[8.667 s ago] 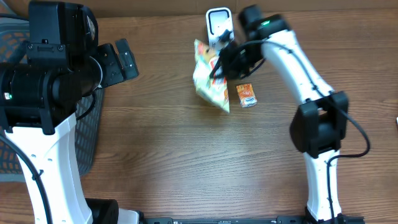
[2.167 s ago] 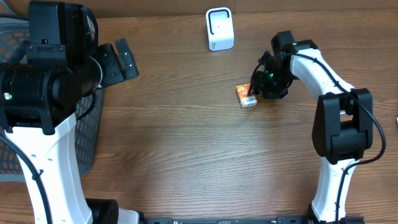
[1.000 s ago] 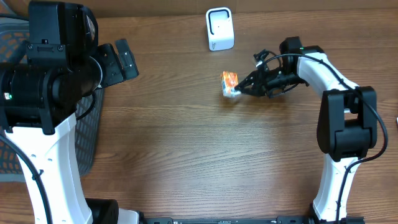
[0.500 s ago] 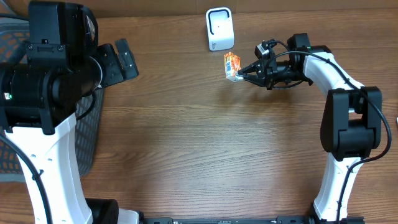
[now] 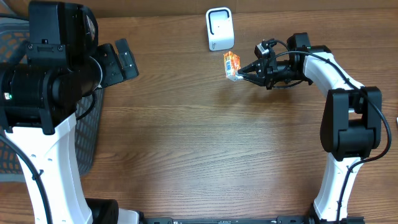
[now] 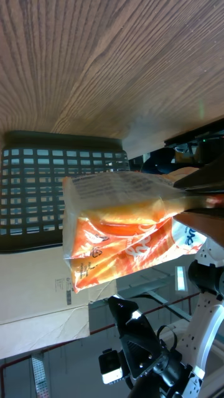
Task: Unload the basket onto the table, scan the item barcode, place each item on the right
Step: 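Grasp the Kleenex pack with the right gripper and lift it, then hold the Kleenex pack in front of the white scanner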
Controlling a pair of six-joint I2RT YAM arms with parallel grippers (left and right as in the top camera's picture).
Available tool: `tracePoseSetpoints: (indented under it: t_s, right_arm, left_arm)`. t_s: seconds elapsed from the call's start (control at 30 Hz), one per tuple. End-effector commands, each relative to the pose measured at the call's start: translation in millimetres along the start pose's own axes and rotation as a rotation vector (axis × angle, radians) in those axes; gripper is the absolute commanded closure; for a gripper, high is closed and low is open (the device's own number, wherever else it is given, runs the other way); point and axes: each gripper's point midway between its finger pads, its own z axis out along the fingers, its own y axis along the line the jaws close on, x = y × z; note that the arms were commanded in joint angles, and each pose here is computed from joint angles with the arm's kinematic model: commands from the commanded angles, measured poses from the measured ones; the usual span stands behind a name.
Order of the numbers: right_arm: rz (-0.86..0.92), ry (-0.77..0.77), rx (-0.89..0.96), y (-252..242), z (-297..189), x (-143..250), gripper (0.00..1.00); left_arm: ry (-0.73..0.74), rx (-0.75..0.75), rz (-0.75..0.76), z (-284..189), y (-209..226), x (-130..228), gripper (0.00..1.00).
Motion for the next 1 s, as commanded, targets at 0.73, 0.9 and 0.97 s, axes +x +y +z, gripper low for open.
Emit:
tracePoseSetpoints:
  t_s: [0.73, 0.9, 0.97]
  right_arm:
    - [0.091, -0.266, 1.1, -117, -24, -43, 0.96]
    - [-0.154, -0.526, 1.501, -75, -60, -94, 0.96]
    - [-0.31, -0.62, 1.616, -49, -68, -117, 0.96]
  left_arm:
    - [-0.006, -0.008, 0.008, 0, 2, -1, 0.0]
    - [-0.006, -0.009, 0.008, 0, 2, -1, 0.0]
    - [-0.006, -0.009, 0.008, 0, 2, -1, 0.0]
